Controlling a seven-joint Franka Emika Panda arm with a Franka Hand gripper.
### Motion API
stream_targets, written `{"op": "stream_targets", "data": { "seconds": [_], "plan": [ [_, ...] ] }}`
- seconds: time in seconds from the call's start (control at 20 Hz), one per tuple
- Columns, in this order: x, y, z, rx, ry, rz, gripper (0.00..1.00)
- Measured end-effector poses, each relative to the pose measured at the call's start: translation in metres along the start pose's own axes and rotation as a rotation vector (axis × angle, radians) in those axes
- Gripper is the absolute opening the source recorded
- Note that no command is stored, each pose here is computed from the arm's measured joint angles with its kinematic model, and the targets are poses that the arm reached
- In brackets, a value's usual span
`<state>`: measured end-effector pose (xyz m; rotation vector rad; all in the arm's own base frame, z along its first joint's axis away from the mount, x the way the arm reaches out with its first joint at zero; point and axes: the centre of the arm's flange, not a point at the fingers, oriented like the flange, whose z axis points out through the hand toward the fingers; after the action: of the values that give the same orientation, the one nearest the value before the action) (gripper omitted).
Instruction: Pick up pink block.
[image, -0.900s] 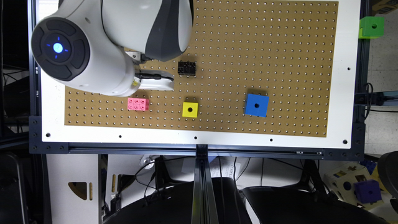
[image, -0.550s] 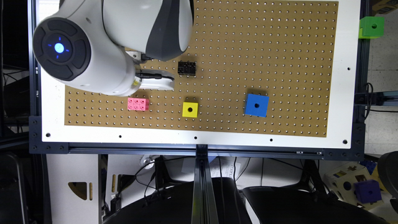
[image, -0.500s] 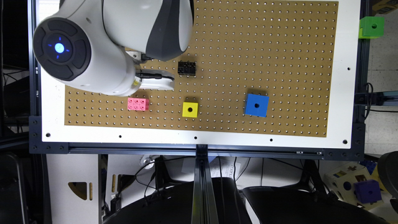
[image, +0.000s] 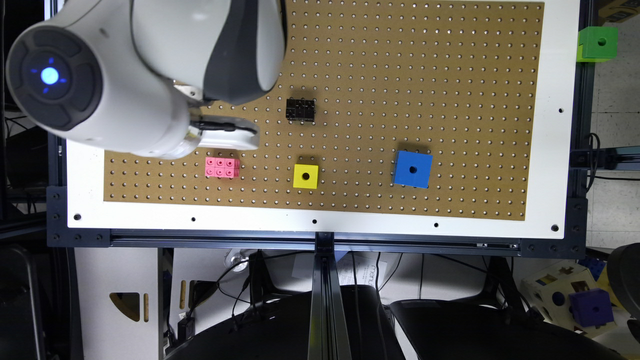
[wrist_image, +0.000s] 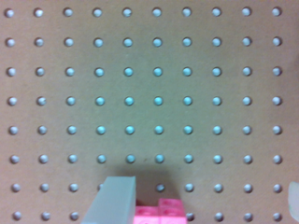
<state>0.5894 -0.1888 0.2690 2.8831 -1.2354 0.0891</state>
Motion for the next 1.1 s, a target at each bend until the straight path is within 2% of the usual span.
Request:
{"op": "stream_targets", "data": {
  "seconds": [0.15,0.2,0.35,0.65,0.8,0.95,1.1],
  "plan": [
    [0.0031,-0.003,0.005,-0.0007,-0.0021,-0.0013,1.00],
    [0.0029,-0.003,0.011,-0.0027,-0.0067,-0.0025,1.00],
    [0.0022,-0.004,0.025,-0.0046,-0.0115,-0.0040,1.00],
    [0.0050,-0.007,0.031,-0.0035,-0.0112,-0.0056,1.00],
    [0.0036,-0.007,0.042,-0.0081,-0.0198,-0.0060,1.00],
    [0.0025,-0.006,0.063,-0.0080,-0.0201,-0.0064,1.00],
    [0.0042,-0.008,0.072,-0.0073,-0.0190,-0.0066,1.00]
  ]
}}
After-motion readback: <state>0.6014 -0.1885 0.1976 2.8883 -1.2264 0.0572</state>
